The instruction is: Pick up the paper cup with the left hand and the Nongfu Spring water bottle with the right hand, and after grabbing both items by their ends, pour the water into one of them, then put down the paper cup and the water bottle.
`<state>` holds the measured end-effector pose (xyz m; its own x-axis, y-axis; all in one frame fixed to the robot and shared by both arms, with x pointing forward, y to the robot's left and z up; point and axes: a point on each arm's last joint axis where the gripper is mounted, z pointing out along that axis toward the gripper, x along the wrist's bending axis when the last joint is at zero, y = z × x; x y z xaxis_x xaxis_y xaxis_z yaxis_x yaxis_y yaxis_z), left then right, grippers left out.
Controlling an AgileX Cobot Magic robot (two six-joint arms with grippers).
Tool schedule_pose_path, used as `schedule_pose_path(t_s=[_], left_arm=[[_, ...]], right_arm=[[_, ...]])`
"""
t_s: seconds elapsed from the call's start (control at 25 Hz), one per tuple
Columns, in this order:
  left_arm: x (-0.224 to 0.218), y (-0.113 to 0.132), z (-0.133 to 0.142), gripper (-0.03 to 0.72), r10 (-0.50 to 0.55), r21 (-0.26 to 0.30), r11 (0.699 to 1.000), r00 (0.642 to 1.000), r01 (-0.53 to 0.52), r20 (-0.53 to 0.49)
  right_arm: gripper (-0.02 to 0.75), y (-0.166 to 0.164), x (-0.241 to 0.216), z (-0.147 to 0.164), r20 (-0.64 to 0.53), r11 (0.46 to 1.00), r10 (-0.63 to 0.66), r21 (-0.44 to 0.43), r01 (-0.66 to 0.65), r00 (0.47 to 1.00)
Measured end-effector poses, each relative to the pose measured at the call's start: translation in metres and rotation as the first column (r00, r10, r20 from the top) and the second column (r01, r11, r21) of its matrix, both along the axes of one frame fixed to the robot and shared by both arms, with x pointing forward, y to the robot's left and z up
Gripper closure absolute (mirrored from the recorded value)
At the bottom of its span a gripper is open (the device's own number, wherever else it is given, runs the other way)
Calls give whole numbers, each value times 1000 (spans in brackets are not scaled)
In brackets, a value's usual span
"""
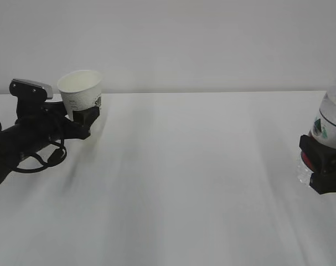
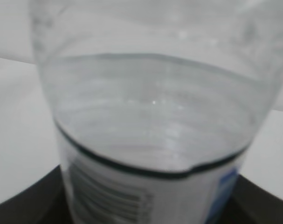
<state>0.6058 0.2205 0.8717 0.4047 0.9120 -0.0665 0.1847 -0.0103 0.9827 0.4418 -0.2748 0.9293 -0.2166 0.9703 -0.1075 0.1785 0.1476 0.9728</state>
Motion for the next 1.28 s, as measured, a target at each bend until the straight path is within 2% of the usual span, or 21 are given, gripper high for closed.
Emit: schedule_pose_path(t_s=[0.4,0.8,1.0,1.28], left_arm=[[-49,8,28,152,12,-2,1000,1000,-12,-11],[-104,17,45,153,11,27,1000,1000,-10,-15],[-133,21,49,153,9,16,1000,1000,-9,-11],[-165,27,41,154,24,22,1000,997,-22,-76]], right_arm=[[256,0,0,0,0,1000,0,0,0,1000],[257,1,-1,-1,-4,1000,10,-3,-10,1000],[257,1,-9,-6,-35,1000,13,-2,-13,999],[256,2,-19,-12,-75,999,35,9,-35,997]])
